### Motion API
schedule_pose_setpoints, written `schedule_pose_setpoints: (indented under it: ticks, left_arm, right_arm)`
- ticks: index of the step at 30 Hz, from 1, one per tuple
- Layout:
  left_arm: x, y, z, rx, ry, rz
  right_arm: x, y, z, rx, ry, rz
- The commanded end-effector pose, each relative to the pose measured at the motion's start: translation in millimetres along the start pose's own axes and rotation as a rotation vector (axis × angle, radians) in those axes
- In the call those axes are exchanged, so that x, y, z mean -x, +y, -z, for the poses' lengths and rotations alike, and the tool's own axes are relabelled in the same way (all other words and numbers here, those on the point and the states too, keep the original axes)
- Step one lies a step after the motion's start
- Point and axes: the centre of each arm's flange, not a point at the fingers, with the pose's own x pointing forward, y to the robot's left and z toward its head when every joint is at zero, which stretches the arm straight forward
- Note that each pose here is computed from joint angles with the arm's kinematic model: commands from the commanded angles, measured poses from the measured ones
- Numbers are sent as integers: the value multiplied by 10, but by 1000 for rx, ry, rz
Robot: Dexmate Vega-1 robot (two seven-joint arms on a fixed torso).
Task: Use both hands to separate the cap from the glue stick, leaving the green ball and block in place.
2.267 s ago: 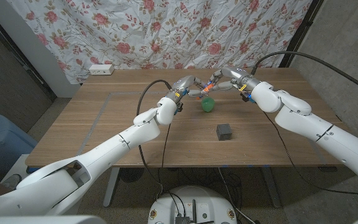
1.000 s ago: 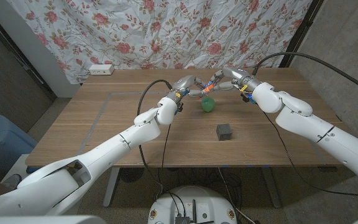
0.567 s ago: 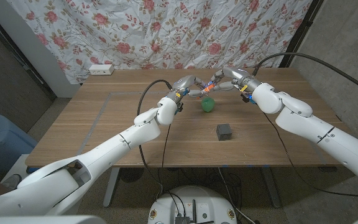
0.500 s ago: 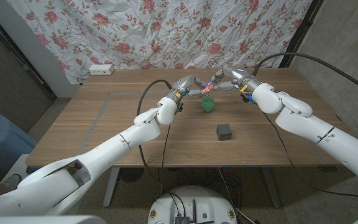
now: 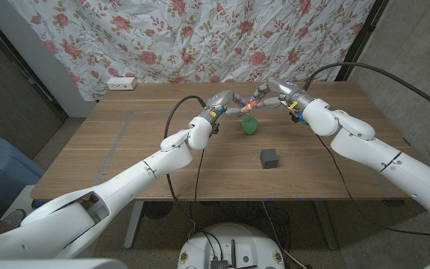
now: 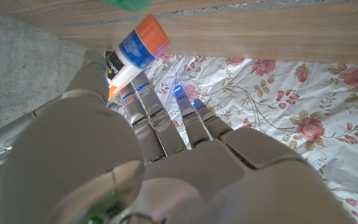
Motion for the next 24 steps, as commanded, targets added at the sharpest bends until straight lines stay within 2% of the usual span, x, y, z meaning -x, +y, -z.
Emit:
schedule_pose_setpoints:
  ticks: [1,24]
  left_arm:
    - [6,-3,22,0,10,3]
    - [-2,-13,58,-8,21,16]
  right_arm:
    - [-28,-14,6,0,2,-5]
    - [-42,-104,29,20,0,-19]
